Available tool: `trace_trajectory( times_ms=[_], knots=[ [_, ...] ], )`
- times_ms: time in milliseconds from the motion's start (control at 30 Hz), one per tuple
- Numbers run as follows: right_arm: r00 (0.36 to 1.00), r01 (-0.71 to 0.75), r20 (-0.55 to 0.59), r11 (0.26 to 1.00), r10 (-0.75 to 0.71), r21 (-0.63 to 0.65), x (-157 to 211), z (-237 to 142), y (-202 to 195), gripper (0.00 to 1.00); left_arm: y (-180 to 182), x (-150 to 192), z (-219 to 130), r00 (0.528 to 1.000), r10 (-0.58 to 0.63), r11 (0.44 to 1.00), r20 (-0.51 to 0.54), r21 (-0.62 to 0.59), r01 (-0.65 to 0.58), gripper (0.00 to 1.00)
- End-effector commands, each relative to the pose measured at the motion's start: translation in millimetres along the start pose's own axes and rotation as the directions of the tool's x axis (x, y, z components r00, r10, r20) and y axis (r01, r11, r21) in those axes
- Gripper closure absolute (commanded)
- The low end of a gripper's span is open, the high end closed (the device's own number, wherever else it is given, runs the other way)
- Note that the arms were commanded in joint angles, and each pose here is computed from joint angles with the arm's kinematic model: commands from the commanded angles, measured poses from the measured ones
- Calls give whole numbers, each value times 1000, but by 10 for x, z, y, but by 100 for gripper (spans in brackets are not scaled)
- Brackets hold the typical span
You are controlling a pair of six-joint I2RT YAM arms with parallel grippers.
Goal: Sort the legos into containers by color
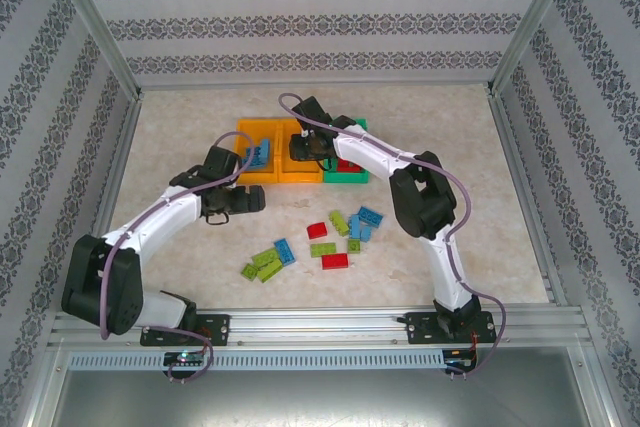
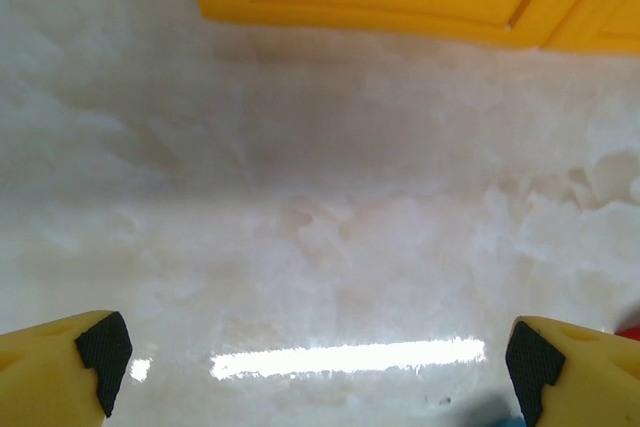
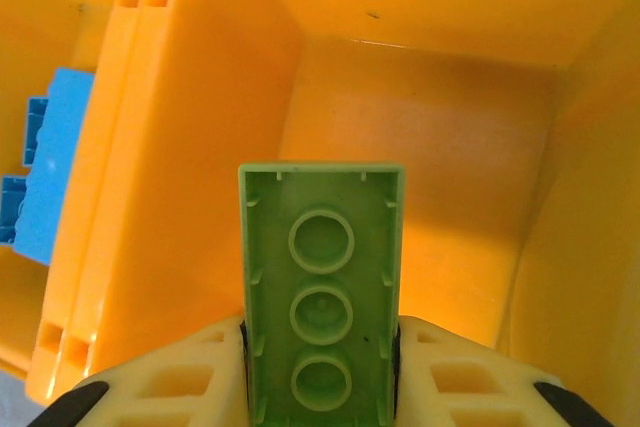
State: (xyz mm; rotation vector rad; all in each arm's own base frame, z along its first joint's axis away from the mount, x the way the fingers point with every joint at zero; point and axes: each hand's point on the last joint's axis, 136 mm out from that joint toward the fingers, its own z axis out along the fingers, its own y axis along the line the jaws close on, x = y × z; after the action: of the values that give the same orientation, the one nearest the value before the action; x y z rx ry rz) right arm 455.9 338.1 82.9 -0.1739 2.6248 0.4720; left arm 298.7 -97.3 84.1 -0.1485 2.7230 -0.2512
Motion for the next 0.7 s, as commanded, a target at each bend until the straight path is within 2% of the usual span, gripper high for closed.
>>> trace_trajectory(
  times_ms=[0,233,400,467,667],
  knots=[
    [1000,-24,-7,999,25,24,-39,-11,-42,66,-31,72,-37,999,52,999,12,-3,-52,4],
    [1000,-23,-18,999,24,34,-16,18,-77,62,-205,249,-81,989,144,989,9,19,-145,11],
    [999,-27,-30,999,28,38,8,56,-107,59,-374,463,-109,967,256,966,-7,12,-256,13],
    [999,-27,-35,999,28,37,16,63,-119,49,-412,575,-117,955,297,955,-20,12,-297,14],
    [999,-31,-27,999,31,16,-14,34,-80,32,-552,855,-123,932,361,931,-33,74,-358,18]
  ],
)
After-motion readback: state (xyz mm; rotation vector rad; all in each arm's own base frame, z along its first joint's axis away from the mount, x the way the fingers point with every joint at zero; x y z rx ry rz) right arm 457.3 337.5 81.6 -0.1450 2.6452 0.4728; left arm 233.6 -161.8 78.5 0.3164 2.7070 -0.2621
